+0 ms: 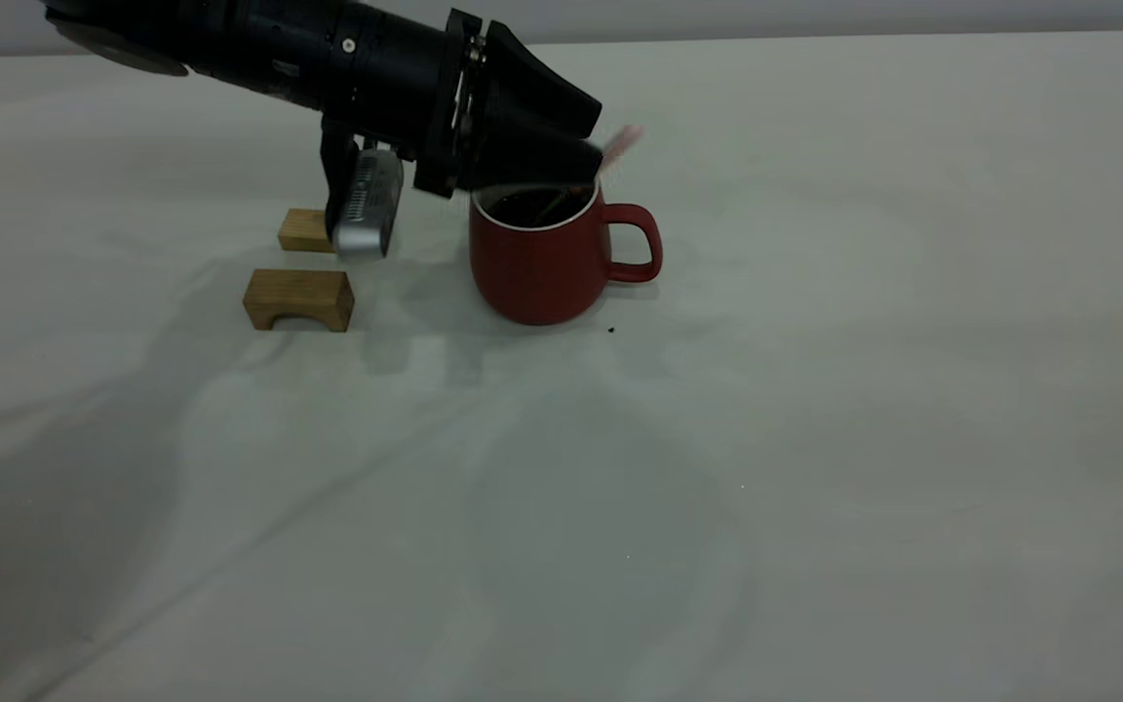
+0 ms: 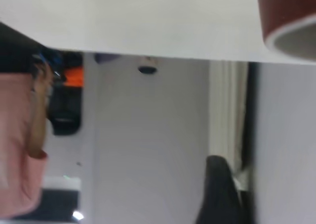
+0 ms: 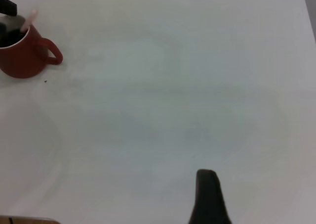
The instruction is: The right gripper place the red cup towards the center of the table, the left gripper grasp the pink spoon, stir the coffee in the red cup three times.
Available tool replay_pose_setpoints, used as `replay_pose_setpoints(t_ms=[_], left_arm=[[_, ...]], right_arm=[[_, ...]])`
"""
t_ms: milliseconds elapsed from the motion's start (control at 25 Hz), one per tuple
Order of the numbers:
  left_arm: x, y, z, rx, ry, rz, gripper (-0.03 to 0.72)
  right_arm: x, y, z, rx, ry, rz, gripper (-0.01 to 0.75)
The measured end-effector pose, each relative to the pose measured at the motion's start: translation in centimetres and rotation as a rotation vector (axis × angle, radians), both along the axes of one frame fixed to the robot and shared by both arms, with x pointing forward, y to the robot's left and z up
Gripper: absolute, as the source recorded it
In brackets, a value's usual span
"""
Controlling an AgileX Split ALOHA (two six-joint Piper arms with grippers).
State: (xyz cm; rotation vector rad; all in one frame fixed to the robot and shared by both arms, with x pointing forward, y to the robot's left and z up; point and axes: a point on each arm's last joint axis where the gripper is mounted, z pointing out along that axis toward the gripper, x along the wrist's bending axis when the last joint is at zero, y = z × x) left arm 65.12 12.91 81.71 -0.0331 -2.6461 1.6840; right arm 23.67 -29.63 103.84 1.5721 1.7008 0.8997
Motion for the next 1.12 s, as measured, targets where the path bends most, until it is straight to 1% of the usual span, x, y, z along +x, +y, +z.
replay_pose_setpoints(t_ms=[80,200,440,520,600,680,880,1000,1040,1120], left_arm=[[-0.2,0.2,0.9,0.051,-0.068,-0.071,0.614],[-0.7,0.9,3.4,0.163,-0.188,-0.222,0.606],[-2.2,4.3,9.0,0.541,-0.422,-0.639,0.497],[-2.7,5.5,11.7,0.658,-0.49,-0.731,0.464],[-3.2,6.7,14.4,0.768,-0.55,-0.798,0.431],[-3.9,7.6,17.6,0.856,-0.614,-0.831,0.404],[-6.9,9.9,25.4,1.06,-0.778,-0.864,0.347],[-9.3,11.6,29.8,1.215,-0.917,-0.934,0.323],[-10.2,12.0,31.1,1.267,-0.976,-0.978,0.317],[-12.1,12.3,33.1,1.333,-1.114,-1.105,0.304]], right_arm=[[0.0,0.0,0.0,0.0,0.0,0.0,0.587],[0.0,0.0,0.0,0.0,0.0,0.0,0.587],[0.0,0.0,0.0,0.0,0.0,0.0,0.587],[0.0,0.0,0.0,0.0,0.0,0.0,0.587],[0.0,0.0,0.0,0.0,0.0,0.0,0.587],[0.0,0.0,0.0,0.0,0.0,0.0,0.587],[0.0,0.0,0.0,0.0,0.0,0.0,0.587],[0.0,0.0,0.0,0.0,0.0,0.0,0.587],[0.0,0.0,0.0,0.0,0.0,0.0,0.587],[0.0,0.0,0.0,0.0,0.0,0.0,0.587]])
